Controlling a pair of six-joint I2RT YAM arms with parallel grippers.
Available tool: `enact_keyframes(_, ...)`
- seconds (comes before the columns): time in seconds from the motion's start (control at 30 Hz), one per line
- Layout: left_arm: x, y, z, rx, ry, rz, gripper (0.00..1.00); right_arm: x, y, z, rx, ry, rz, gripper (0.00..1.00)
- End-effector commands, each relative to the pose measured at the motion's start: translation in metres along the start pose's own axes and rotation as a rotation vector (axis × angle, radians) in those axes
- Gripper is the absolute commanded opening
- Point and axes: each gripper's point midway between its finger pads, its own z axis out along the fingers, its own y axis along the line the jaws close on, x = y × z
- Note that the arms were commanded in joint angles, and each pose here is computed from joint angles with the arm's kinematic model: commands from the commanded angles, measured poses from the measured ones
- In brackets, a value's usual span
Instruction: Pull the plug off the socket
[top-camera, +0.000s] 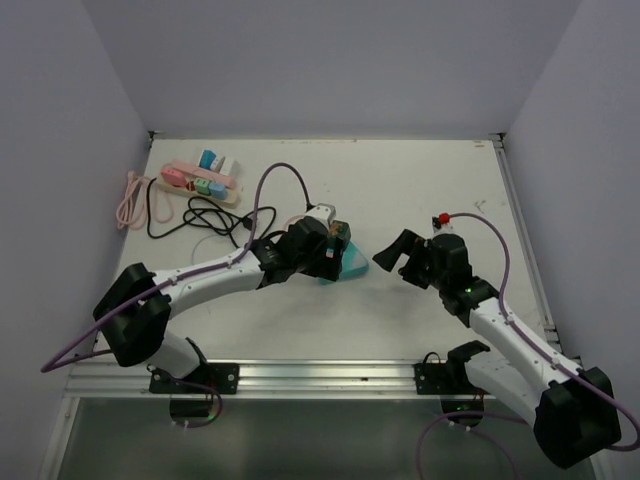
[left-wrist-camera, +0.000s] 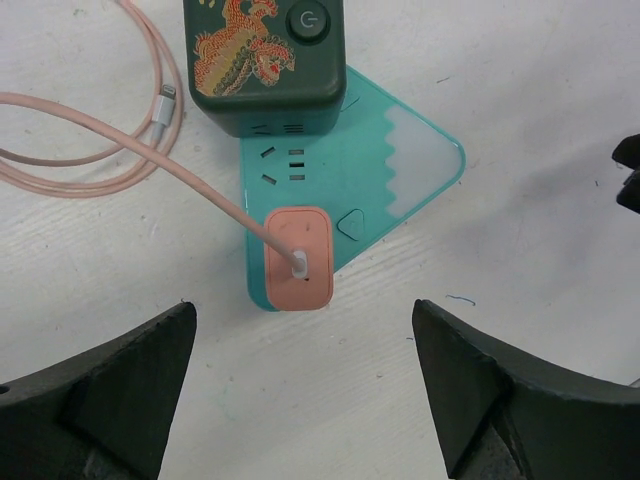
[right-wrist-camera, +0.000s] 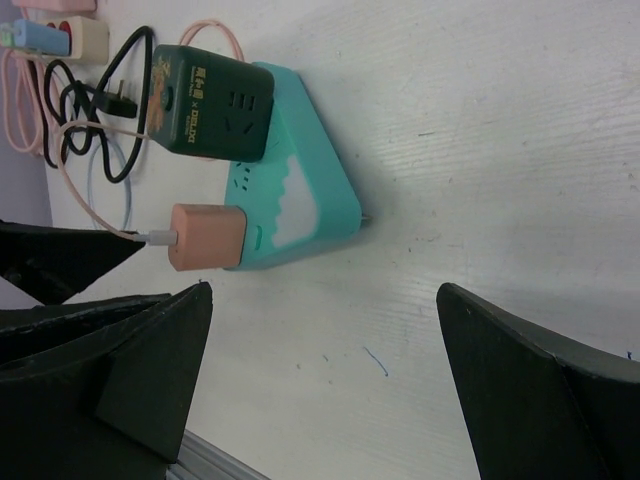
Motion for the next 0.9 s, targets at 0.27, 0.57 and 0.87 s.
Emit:
enact_keyframes(0.27, -0.012, -0.003, -0.014, 0.018, -0.054, 0.014, 0.92, -0.003, -0.005, 0.005, 0.023, -0.023, 0.009, 0.99)
enact_keyframes(0.57, -0.012, -0.002, -0.009, 0.003, -0.049, 0.009, 0.93, 0.005, 0.002, 0.019, -0.028, 0.02, 0.037, 0.99)
enact_keyframes(0.87, -0.012, -0.008, 0.014, -0.002, -0.03, 0.01, 0.9, 0.002, 0.003, 0.027, -0.03, 0.025, -0.001, 0.99)
